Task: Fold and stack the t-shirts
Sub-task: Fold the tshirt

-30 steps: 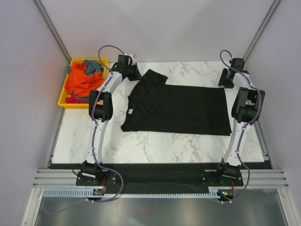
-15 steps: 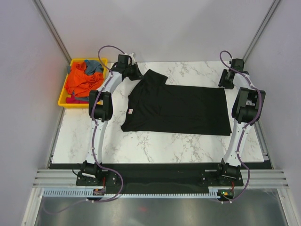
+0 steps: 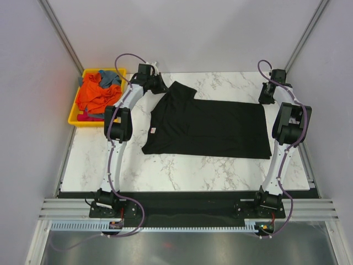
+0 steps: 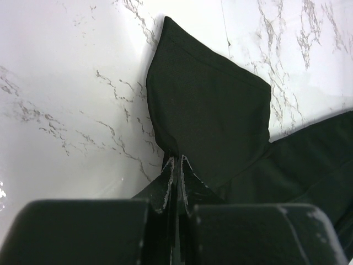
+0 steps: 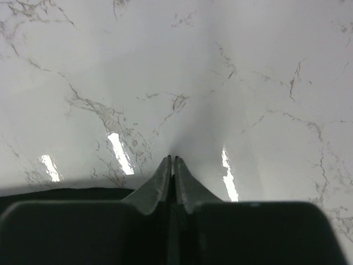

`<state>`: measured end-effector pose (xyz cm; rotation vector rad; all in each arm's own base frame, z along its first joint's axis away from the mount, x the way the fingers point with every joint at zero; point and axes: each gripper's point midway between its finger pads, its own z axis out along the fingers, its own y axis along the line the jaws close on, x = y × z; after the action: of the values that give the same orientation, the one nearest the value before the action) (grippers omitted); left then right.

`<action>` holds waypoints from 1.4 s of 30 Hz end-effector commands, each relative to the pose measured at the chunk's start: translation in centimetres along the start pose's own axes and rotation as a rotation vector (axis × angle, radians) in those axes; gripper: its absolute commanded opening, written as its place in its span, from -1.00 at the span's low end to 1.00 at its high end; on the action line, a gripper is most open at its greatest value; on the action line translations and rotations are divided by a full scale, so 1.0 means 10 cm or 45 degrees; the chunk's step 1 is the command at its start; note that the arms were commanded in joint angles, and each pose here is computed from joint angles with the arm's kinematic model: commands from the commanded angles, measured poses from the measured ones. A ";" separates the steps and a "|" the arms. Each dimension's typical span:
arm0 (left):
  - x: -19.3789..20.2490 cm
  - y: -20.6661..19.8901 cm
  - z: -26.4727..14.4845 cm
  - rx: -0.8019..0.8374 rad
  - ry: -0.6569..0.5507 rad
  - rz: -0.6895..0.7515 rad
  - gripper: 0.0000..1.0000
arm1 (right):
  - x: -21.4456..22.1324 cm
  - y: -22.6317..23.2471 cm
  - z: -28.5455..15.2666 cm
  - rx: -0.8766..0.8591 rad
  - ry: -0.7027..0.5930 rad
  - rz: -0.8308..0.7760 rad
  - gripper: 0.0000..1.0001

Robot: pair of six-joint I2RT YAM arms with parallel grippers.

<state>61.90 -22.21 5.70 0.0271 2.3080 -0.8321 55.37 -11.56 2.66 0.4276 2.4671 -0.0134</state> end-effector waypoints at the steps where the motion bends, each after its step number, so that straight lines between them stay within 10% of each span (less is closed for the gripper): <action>1: -0.31 -0.36 -0.25 0.092 -0.083 0.035 -0.95 | -0.30 0.02 -0.27 0.003 -0.104 -0.004 -0.88; 42: 0.56 -0.46 -1.63 -0.080 -0.059 0.116 -0.95 | 0.52 -0.41 -0.96 0.270 -0.203 0.216 -1.00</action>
<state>46.82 -18.11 11.56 0.0319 2.3600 -0.7464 44.72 -12.26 5.08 0.6606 2.3489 -0.2063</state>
